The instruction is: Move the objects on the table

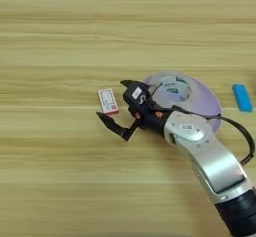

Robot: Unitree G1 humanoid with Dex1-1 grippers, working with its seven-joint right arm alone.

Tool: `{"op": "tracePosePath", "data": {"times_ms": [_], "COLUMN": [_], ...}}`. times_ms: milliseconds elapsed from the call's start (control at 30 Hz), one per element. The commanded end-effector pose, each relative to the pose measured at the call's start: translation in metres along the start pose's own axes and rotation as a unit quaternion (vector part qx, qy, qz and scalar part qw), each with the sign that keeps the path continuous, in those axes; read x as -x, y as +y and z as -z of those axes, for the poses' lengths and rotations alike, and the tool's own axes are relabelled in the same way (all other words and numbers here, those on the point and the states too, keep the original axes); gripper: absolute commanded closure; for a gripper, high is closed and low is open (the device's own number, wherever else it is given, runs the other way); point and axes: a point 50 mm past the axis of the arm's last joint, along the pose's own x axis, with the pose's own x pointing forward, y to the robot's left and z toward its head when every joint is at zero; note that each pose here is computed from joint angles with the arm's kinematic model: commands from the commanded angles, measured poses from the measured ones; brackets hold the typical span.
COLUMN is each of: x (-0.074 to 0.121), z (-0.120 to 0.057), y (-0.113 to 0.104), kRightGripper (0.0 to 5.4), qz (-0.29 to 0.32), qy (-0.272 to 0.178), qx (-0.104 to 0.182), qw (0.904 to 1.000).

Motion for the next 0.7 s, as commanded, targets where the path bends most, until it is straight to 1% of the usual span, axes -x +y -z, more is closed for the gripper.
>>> {"op": "tracePosePath", "data": {"times_ms": [33,167,500,700], "x": [-0.011,-0.015,-0.023,-0.026], "z": [-0.024,-0.021,-0.007,-0.001], "y": [-0.012,-0.015,-0.015,-0.019], "kRightGripper": [0.03,0.03,0.03,0.03], "qz": [0.025,0.032,0.025,0.030], "qy": [-0.037,-0.032,-0.007,0.006], "qx": [0.035,0.034,0.023,0.016], "qw": [0.9984,0.9984,0.9994,0.9994]}}
